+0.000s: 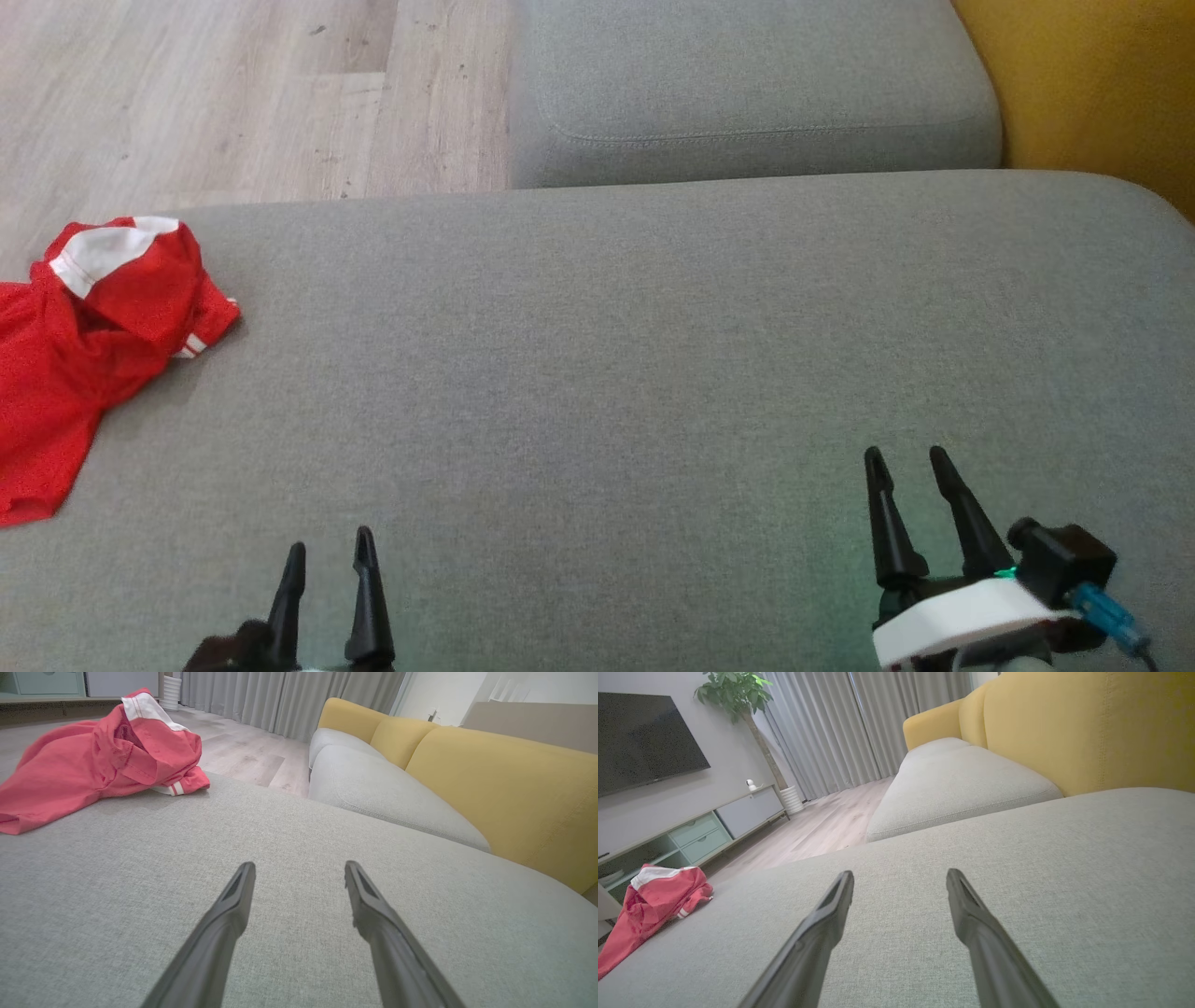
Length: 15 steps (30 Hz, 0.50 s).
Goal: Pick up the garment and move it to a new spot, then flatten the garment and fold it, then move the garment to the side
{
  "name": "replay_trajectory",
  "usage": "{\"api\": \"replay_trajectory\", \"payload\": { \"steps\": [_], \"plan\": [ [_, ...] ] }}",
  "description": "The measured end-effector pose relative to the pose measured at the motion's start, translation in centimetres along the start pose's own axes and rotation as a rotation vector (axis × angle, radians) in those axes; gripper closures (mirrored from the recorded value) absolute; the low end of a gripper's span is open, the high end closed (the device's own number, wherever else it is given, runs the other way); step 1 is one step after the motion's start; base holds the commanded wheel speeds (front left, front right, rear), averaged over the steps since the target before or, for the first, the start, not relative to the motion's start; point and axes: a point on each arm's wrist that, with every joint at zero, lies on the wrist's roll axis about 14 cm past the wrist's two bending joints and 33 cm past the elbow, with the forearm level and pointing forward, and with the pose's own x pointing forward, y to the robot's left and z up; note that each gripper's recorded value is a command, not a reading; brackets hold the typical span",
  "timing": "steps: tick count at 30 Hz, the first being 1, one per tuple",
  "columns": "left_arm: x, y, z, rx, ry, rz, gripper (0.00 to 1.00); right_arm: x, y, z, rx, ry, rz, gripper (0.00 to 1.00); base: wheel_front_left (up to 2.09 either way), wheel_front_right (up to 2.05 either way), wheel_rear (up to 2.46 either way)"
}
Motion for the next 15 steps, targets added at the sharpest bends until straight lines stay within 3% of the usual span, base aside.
{"api": "replay_trajectory", "payload": {
  "steps": [15],
  "plan": [
    [-0.9, 0.1, -0.8, 0.135, 0.019, 0.002, 0.0, -0.7, 0.9, -1.7, -0.164, 0.043, 0.05, 0.0, 0.0, 0.0, 0.0]
  ]
}}
